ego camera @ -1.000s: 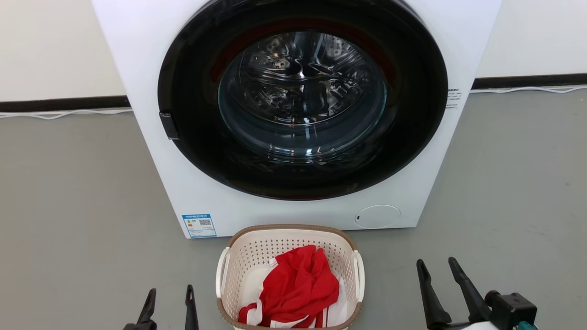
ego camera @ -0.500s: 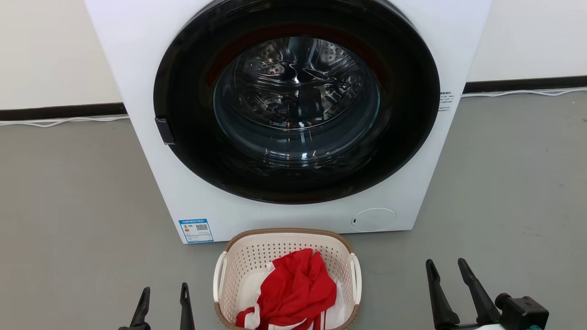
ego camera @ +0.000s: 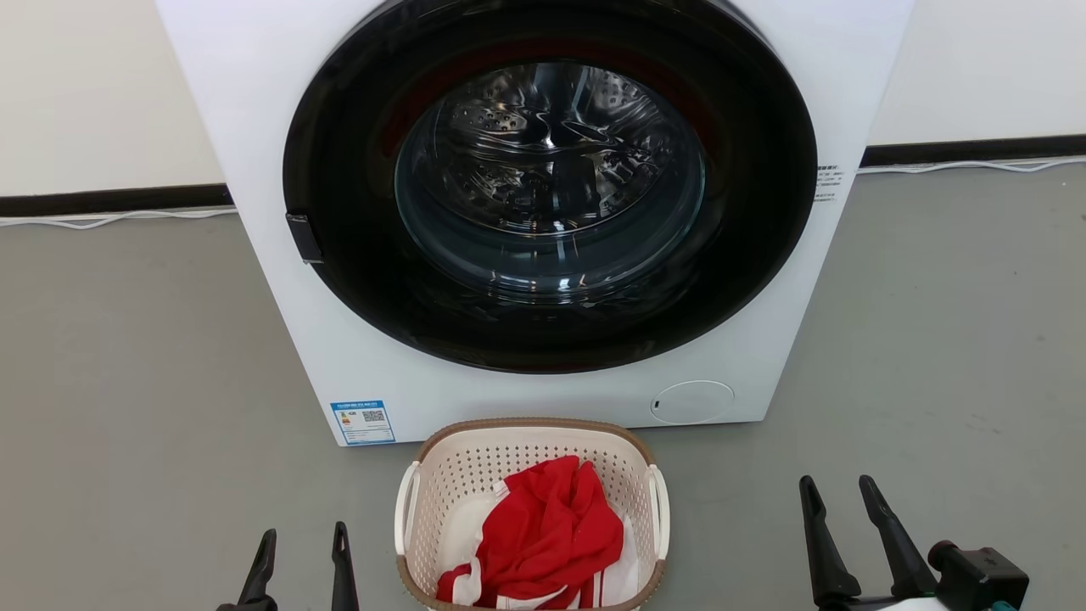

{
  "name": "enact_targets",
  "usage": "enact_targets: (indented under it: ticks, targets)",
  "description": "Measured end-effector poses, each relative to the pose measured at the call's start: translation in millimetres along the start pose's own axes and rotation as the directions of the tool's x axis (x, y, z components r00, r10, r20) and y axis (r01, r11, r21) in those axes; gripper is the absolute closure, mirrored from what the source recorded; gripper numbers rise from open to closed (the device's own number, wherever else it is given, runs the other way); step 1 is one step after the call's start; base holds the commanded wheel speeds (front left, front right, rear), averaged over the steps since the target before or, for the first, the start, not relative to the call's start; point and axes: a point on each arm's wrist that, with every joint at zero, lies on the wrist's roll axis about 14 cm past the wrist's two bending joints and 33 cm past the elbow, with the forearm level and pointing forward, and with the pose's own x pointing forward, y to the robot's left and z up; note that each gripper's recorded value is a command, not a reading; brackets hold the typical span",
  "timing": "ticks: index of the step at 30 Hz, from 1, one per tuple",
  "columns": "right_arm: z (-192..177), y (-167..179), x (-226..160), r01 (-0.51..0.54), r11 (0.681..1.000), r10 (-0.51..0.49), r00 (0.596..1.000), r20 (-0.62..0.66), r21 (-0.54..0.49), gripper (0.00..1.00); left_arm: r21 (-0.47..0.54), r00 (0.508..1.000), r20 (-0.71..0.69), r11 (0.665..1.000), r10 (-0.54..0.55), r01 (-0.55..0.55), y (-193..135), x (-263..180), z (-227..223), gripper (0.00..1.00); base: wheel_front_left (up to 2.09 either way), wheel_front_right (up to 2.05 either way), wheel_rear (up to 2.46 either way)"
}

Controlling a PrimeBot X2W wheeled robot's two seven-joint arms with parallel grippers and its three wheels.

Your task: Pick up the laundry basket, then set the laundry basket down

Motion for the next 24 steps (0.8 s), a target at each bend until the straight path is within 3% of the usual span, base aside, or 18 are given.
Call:
enact_targets:
  ticks: [5, 6, 12, 24]
  targets:
    - [-0.2, -0.9, 0.6, 0.003, 1.0, -0.003, 1.0, -0.001, 0.0, 0.0, 0.004, 1.0, 0.0, 1.0, 0.003, -0.003, 0.8, 0.3, 0.0, 0.0, 0.0, 0.0, 0.0]
    - [-1.7, -1.4, 0.3, 0.004, 1.0, -0.004, 1.0, -0.006, 0.0, 1.0, 0.003, 1.0, -0.002, 1.0, 0.003, -0.003, 0.6, 0.2, -0.8, 1.0, 0.0, 0.0, 0.0]
    - [-34.7, -10.0, -16.2, 0.038, 0.999, -0.037, 0.993, -0.112, 0.011, 1.0, -0.006, 0.995, -0.096, 1.0, 0.013, -0.013, 1.2, -8.2, -29.2, 1.0, 0.0, 0.0, 0.0]
    - [-36.4, -15.2, -16.3, 0.084, 0.989, -0.068, 0.99, -0.124, 0.124, 1.0, -0.127, 0.987, -0.158, 0.991, 0.024, -0.045, 4.1, -10.1, -39.8, 1.0, 0.0, 0.0, 0.0]
